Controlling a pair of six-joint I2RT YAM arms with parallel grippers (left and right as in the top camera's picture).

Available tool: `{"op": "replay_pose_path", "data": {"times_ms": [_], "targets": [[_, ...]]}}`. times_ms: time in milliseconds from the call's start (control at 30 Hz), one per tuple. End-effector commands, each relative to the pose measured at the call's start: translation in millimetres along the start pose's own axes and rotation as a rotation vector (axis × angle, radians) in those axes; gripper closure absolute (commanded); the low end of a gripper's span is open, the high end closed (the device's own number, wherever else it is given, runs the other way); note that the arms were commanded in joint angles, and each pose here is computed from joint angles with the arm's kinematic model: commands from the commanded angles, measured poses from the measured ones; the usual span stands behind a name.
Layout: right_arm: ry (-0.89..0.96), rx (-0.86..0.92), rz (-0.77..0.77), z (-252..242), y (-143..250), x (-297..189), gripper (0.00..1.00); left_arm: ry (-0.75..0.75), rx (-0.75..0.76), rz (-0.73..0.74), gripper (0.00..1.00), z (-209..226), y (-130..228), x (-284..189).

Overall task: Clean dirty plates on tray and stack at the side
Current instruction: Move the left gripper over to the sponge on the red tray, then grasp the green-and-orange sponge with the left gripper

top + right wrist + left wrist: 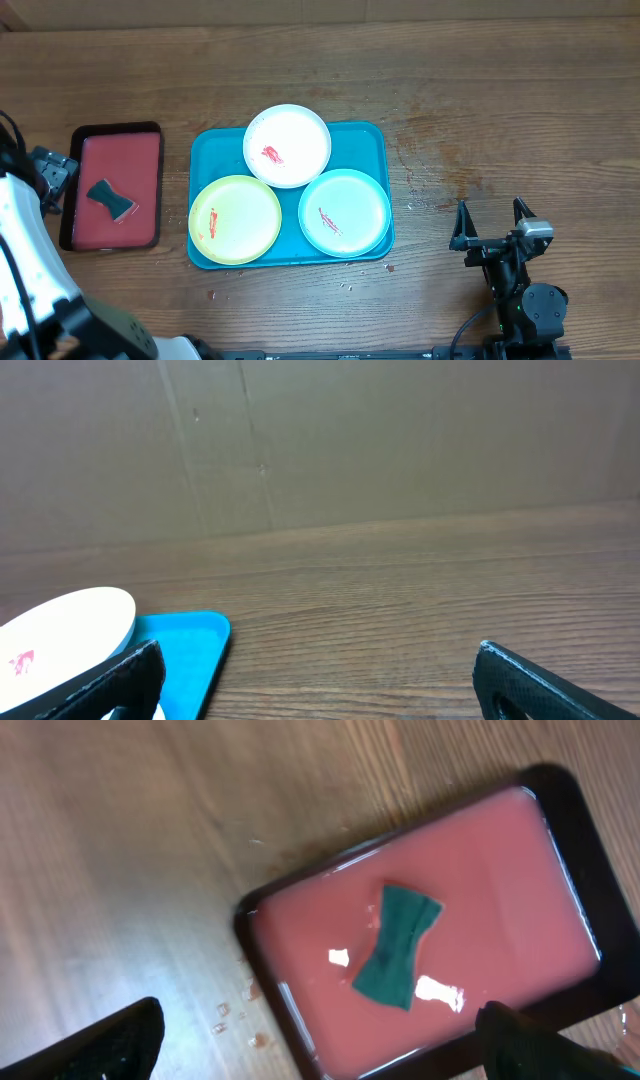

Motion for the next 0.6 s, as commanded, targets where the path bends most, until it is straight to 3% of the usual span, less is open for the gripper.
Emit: {"op": "replay_pose_path", "data": {"times_ms": [0,133,567], "targets": [[0.007,-0.006,-0.006,-1,1,0,0.00,0.117,0.116,0.111,0.06,-28,8,27],[0.007,-0.006,-0.006,-1,1,0,0.00,0.219,0.208,0.197,0.16,-52,18,59],[0.007,-0.007,-0.006,-1,1,0,0.00,0.125,0.257,0.371,0.24,-52,54,141]]}}
Point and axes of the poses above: each gripper's point midway between its finger pads, its own x axis out along the fingers, its own z axis along the line the jaws close on, y = z × x, the point moved 3 cm from there along -x, back along the fingers, and after that the axes turned 7 degrees about -x, right-handed, at the moved point
